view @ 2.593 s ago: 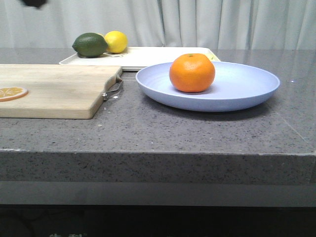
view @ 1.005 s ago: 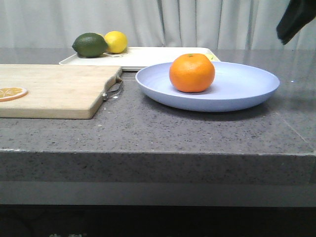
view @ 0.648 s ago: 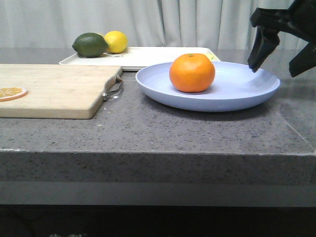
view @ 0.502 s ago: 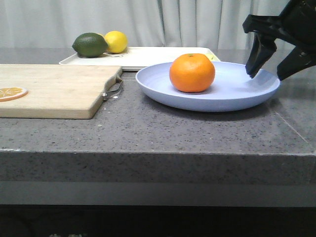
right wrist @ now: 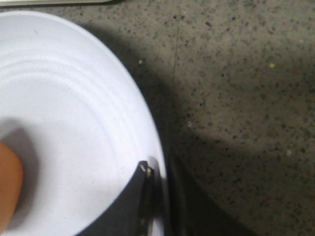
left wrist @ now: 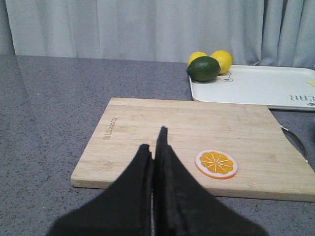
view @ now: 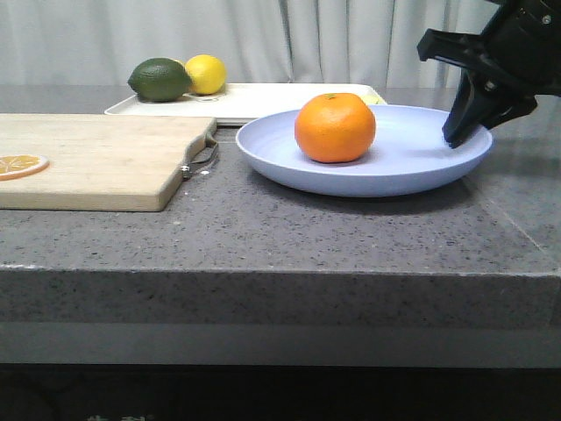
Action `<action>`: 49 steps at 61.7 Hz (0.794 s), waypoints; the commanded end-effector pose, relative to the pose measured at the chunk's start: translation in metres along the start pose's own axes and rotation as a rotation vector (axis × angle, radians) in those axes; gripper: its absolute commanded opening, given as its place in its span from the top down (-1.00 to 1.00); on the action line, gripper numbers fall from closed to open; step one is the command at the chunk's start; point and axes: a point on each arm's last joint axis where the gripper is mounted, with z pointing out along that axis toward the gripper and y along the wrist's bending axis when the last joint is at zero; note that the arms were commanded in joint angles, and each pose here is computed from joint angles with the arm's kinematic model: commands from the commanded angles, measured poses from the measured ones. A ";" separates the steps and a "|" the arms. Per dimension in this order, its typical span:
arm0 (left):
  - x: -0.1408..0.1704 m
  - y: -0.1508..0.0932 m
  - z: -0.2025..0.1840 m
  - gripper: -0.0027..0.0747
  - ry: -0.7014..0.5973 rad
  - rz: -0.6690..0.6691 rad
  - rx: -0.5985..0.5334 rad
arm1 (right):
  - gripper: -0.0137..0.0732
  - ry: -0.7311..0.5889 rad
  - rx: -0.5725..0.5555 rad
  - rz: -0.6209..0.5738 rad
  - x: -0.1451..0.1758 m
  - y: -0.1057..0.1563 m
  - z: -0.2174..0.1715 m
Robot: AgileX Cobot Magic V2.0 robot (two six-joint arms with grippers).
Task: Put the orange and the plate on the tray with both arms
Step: 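Lower the right gripper to the plate rim farthest from the cutting board and grasp it, then lift the plate with the orange using the right gripper toward the white tray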
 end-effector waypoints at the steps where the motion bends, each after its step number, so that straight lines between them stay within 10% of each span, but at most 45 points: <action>1: -0.015 -0.001 -0.001 0.98 -0.093 -0.004 0.010 | 0.82 -0.091 -0.033 -0.028 -0.019 0.012 -0.026; 49: -0.015 -0.001 -0.001 0.98 -0.093 -0.004 0.010 | 0.82 -0.212 -0.379 0.149 -0.152 0.064 -0.010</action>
